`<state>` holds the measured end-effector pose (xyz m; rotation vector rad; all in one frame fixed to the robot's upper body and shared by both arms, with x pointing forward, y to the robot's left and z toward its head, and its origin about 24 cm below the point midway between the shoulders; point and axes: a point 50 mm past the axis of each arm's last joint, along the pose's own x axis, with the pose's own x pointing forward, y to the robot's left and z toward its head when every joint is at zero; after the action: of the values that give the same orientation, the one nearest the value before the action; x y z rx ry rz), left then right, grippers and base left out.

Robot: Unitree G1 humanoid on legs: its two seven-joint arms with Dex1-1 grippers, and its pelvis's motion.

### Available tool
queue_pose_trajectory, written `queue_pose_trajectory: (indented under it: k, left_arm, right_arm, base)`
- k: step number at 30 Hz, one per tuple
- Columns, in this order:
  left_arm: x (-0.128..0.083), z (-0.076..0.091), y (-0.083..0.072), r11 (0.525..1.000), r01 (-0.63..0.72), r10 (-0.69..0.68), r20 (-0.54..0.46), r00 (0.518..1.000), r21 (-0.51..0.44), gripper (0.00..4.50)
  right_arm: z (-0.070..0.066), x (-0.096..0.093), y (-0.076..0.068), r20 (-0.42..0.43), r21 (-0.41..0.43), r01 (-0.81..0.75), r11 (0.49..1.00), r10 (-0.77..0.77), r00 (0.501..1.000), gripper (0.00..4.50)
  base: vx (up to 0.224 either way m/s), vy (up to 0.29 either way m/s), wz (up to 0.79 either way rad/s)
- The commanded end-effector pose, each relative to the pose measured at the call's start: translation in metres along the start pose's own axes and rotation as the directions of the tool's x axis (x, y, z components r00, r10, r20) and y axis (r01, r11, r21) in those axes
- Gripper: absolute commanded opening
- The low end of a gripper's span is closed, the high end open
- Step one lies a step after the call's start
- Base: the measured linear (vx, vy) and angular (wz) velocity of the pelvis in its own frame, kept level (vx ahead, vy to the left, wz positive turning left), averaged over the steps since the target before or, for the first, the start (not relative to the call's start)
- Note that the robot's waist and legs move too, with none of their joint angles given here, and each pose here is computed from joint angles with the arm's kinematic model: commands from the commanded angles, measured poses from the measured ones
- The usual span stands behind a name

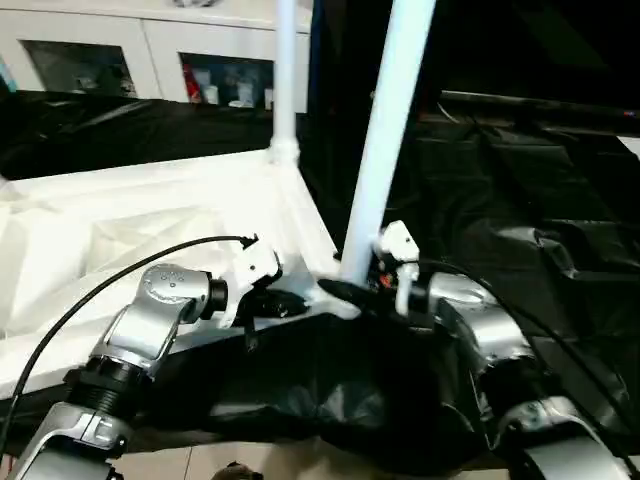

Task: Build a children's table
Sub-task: Rotate leg to tighten

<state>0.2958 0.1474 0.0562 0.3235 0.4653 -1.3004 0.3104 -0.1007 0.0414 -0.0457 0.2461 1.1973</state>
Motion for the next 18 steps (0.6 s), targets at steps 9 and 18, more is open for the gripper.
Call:
queue_pose_trajectory:
  k: [9,18]
  left_arm:
    - [0.0043,0.0087,-0.0137,0.981,0.188,-0.187,-0.01,0.982,0.058,0.0]
    - [0.0068,0.0092,-0.0099,0.991,0.13,-0.13,0.001,0.992,0.042,0.0]
  right_arm:
    - [-0.0119,-0.0017,0.0152,-0.108,0.012,-0.17,0.985,0.17,0.98,2.24]
    - [-0.0103,0.0022,0.0139,-0.053,0.066,-0.12,0.991,0.124,0.991,2.06]
  base:
    - [0.0,0.0,0.0]
    - [0.0,0.0,0.0]
